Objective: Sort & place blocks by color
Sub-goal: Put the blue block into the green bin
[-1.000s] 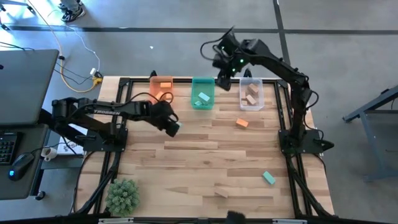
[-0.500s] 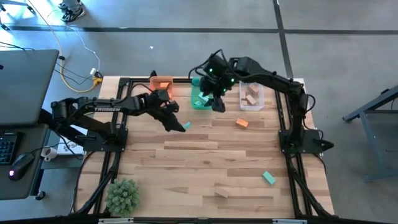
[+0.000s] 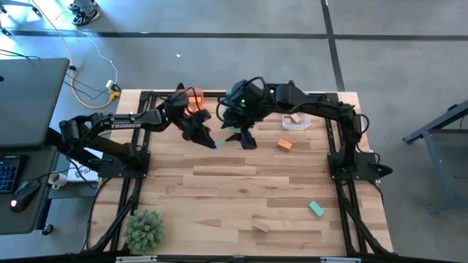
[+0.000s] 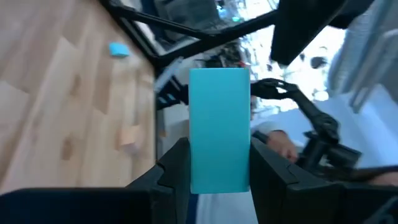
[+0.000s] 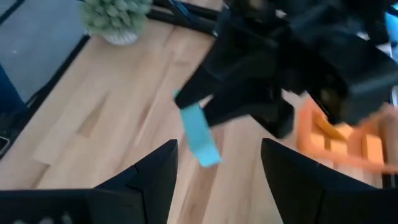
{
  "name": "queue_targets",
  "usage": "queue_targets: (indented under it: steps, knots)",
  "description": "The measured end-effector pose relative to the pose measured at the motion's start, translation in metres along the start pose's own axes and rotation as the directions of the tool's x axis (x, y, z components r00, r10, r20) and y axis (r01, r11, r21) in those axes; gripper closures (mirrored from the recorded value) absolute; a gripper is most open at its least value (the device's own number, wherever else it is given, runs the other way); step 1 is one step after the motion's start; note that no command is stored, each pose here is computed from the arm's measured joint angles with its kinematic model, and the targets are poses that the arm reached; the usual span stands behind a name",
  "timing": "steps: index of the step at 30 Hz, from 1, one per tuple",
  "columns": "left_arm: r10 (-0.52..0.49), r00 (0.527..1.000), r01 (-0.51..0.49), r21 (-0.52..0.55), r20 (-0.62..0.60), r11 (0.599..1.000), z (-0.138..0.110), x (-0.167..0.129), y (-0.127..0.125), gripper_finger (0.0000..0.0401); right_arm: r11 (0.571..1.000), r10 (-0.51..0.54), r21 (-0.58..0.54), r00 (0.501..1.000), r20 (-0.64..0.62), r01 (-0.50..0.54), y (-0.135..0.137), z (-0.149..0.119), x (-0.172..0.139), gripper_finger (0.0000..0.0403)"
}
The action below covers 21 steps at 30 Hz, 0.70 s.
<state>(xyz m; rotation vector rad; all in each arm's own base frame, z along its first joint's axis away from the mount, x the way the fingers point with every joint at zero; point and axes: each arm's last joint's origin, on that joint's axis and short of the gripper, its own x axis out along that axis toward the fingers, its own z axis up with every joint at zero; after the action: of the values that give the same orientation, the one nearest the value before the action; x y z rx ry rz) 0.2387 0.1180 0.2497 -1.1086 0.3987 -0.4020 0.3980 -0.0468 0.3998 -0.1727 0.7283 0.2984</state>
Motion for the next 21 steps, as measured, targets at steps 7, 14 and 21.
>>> queue_targets:
  steps: [7,14,21]
  knots:
    - [-0.067,0.998,0.066,-0.017,-0.015,0.998,0.005,-0.004,-0.007,0.0303,0.997,0.06,-0.046,0.994,0.088,-0.056,0.01,0.011,0.003,0.0187]
    - [-0.109,0.993,0.108,-0.01,-0.038,0.994,0.005,-0.002,-0.013,0.0303,0.997,0.048,-0.065,0.99,0.136,-0.04,0.009,0.016,0.003,0.0187]
    - [-0.145,0.989,0.145,0.041,-0.006,0.989,0.009,-0.002,-0.021,0.0303,0.994,0.094,-0.062,0.984,0.151,-0.085,0.01,0.017,0.003,0.0205]
